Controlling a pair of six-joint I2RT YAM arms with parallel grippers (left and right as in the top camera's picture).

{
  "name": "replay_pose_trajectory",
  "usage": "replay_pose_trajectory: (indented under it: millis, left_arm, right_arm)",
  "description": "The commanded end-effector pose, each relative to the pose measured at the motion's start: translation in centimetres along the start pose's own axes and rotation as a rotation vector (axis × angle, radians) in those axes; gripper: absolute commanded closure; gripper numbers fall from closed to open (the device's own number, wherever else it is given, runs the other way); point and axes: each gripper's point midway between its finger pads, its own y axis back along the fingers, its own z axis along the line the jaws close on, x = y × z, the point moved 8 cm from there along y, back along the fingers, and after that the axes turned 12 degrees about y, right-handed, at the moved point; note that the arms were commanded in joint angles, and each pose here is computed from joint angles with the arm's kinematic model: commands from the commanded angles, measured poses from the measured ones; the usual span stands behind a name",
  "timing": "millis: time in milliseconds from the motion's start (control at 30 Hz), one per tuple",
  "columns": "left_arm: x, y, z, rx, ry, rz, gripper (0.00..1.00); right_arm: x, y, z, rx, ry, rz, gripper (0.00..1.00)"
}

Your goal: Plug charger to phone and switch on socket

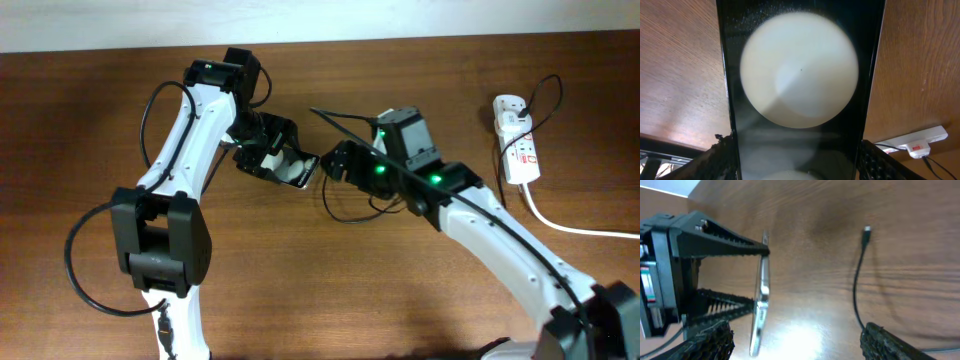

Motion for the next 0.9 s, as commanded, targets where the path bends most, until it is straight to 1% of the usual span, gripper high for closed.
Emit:
replay_pose_trajectory:
  millis: [0, 133, 233, 367, 500, 700, 867]
  left_arm:
    - [1.1, 1.8, -0.1, 0.052, -0.020, -0.004, 1.00]
    - [1.1, 1.8, -0.1, 0.052, -0.020, -0.004, 1.00]
    - [1.1, 1.8, -0.1, 0.052, -0.020, -0.004, 1.00]
    - [1.1, 1.8, -0.1, 0.052, -0.020, -0.004, 1.00]
    - [1.1, 1.8, -0.1, 0.052, -0.019, -0.003, 1.00]
    - [1.1, 1.8, -0.1, 0.052, -0.020, -0.003, 1.00]
    - [1.1, 1.8, -0.1, 0.052, -0.020, -0.004, 1.00]
  right_arm:
    - [0.1, -1.2, 0.9, -0.019, -0.001, -0.001, 0.15]
    - [0.3, -2.6, 1.1, -0.018, -0.067, 0.000, 0.16]
    - [0.4, -3.8, 1.2, -0.032, -0.116, -0.001, 0.21]
    - [0.8, -4.9, 1.6, -0.044, -0.110, 0.009, 0.23]
    - [0.9, -5.5, 1.9, -0.043, -0.113, -0.006, 0.28]
    - [1.1, -5.7, 2.5, -0.036, -0.101, -0.033, 0.34]
    - [1.2, -5.9, 3.0, -0.027, -0.107, -0.061, 0.40]
